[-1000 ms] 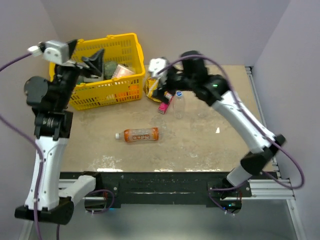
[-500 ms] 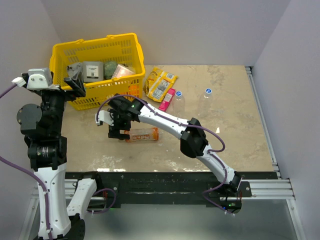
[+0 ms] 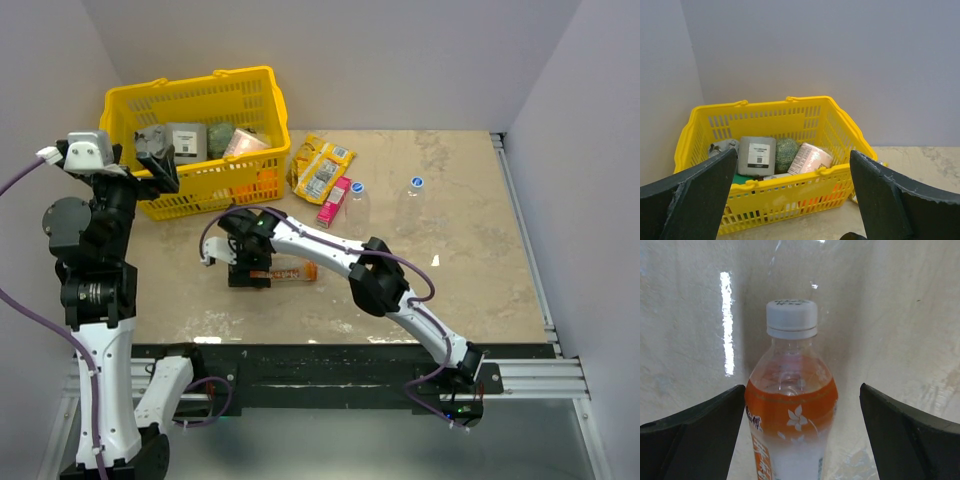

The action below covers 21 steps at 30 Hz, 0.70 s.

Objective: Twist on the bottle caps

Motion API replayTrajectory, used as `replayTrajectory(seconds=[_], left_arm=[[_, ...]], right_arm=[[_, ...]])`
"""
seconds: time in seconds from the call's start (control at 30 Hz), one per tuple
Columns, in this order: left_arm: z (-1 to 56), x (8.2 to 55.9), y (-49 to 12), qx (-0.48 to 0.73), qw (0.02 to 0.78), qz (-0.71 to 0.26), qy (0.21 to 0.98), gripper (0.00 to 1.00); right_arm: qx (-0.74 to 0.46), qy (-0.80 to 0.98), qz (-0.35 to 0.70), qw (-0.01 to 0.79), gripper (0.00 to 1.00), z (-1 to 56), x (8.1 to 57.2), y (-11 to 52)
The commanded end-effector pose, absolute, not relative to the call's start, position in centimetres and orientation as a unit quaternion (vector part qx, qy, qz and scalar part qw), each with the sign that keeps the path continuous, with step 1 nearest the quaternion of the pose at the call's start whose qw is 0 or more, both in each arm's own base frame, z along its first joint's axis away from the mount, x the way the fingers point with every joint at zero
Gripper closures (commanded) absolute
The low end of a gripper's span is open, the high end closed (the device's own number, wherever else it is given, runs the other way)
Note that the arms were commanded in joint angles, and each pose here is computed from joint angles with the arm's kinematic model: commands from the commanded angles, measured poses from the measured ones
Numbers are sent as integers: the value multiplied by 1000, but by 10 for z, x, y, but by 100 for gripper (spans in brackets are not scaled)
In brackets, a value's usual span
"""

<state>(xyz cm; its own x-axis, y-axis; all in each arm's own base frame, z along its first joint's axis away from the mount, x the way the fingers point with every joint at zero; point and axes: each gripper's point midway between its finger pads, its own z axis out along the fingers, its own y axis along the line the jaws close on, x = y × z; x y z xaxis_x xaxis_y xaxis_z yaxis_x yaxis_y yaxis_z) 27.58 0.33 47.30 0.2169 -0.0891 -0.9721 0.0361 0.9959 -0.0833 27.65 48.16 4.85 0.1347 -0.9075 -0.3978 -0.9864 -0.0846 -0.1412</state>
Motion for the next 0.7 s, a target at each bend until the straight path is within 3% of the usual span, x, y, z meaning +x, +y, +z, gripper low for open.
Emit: replayTrajectory(seconds=[0.0,0.2,0.33,0.47,0.67], left_arm=[[473,282,-2,-21,781,-64,621,0],[468,289,-6,-17,776,-78,625,0],[465,296,-8,-15,772,-86,630,0],[458,307,-10,-7,764,-89,638,0],[449,322,-11,20,755,-80,651,0]], right_arm=[[-730,654,84,181,4,47,277,474],[-734,649,92,178,28,50,274,473],[-729,632,133,225,45,92,274,489],[-704,621,196,283,51,149,275,498],[-627,638,324,308,60,206,296,494]])
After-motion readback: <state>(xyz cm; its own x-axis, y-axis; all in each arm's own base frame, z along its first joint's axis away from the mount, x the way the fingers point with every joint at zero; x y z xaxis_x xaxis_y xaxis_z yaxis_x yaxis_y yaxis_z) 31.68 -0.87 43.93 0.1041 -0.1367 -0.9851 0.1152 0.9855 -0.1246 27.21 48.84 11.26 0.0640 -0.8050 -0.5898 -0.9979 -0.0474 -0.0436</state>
